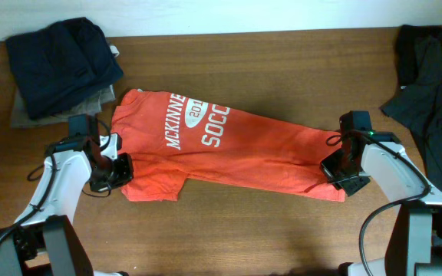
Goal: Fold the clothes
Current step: 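Hold both edges and pull the shirt apart to stretch it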
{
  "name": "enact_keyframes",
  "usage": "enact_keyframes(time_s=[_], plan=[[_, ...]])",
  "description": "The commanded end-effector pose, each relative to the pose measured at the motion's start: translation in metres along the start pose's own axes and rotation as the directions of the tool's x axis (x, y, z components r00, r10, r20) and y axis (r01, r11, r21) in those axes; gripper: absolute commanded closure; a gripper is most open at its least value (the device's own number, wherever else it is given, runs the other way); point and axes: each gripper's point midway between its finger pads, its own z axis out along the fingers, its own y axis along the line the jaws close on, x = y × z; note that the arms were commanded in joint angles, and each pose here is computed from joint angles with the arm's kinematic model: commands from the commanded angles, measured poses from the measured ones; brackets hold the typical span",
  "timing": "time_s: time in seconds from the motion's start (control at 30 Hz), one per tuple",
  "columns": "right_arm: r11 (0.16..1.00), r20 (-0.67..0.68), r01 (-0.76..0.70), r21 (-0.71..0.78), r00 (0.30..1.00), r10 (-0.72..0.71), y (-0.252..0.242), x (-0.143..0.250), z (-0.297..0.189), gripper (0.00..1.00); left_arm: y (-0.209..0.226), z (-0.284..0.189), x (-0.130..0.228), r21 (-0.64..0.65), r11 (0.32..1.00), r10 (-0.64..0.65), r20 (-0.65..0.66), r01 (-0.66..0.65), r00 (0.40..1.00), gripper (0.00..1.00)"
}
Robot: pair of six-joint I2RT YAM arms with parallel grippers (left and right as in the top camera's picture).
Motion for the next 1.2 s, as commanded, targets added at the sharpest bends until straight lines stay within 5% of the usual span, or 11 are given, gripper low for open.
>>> enact_keyframes(time_s=[0.0,0.6,0.73,1.17], plan=[[1.0,0.019,-0.004,-0.008,1.0,0.004,0.004,-0.007,-0.004,0.92,-0.003,-0.005,-0.004,0.019,1.0,-0.006,0.002,0.006,1.0,0.99],[1.0,0.035,0.002,-0.031,0.999,-0.001,0.009,-0.01,-0.004,0.96,-0.028,-0.056,-0.034,0.093,0.995,0.021,0.17,-0.037,0.985,0.99],[0.998,0.026,0.003,-0.057,1.0,-0.001,0.015,-0.01,-0.004,0.96,-0.055,-0.068,-0.063,0.226,0.967,0.05,0.296,-0.121,0.954,0.99],[0.981,0.164,0.053,-0.188,0.986,-0.022,0.046,-0.037,-0.056,0.96,-0.081,-0.113,-0.121,0.288,0.93,0.04,0.536,-0.227,0.843,0.99]])
